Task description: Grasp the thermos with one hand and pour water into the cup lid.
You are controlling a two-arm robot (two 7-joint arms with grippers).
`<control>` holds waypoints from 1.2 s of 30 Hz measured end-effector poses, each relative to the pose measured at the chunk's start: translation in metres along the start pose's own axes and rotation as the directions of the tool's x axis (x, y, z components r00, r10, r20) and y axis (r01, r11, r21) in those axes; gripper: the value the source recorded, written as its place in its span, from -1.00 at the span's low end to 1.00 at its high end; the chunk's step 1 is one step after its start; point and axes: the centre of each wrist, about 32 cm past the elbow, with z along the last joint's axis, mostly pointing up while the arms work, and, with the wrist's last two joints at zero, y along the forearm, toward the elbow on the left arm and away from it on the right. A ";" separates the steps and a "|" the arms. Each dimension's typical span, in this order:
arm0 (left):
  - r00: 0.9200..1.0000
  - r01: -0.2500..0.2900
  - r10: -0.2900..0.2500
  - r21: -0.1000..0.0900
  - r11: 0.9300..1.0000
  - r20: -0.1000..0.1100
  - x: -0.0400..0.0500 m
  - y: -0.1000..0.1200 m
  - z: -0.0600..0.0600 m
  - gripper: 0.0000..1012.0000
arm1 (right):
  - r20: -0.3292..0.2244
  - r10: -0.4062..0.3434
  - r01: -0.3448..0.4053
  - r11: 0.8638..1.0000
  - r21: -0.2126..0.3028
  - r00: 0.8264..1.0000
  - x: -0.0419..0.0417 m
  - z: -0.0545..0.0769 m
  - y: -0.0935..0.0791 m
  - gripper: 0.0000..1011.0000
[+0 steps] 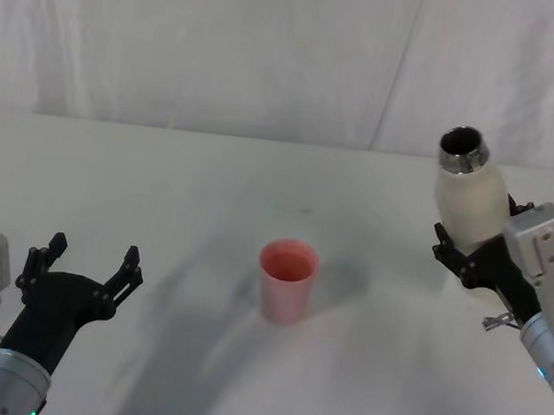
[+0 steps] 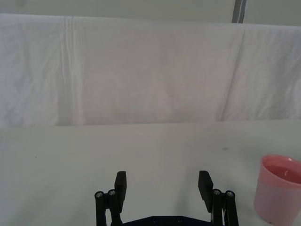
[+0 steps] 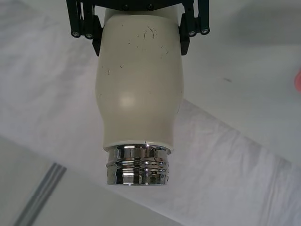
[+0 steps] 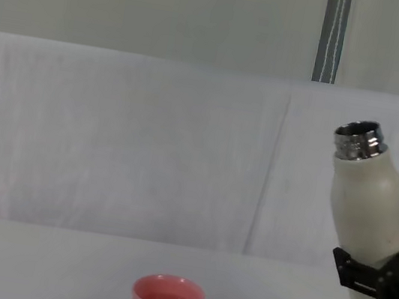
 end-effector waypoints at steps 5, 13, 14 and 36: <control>1.000 0.000 0.000 0.000 1.000 0.000 0.0000 0.000 0.000 0.98 | 0.097 0.011 -0.013 1.000 0.013 0.995 -0.0031 0.006 0.004 0.88; 1.000 0.000 0.000 0.000 1.000 0.000 0.0000 0.000 0.000 0.98 | 0.230 0.033 -0.043 0.998 0.038 0.973 -0.0091 0.013 0.008 0.88; 1.000 0.000 0.000 0.000 1.000 0.000 0.0000 0.000 0.000 0.98 | 0.241 0.035 -0.046 0.998 0.041 0.970 -0.0098 0.014 0.008 0.88; 1.000 0.000 0.000 0.000 1.000 0.000 0.0000 0.000 0.000 0.98 | 0.465 0.090 -0.133 0.989 0.059 0.880 -0.0276 0.026 0.014 0.88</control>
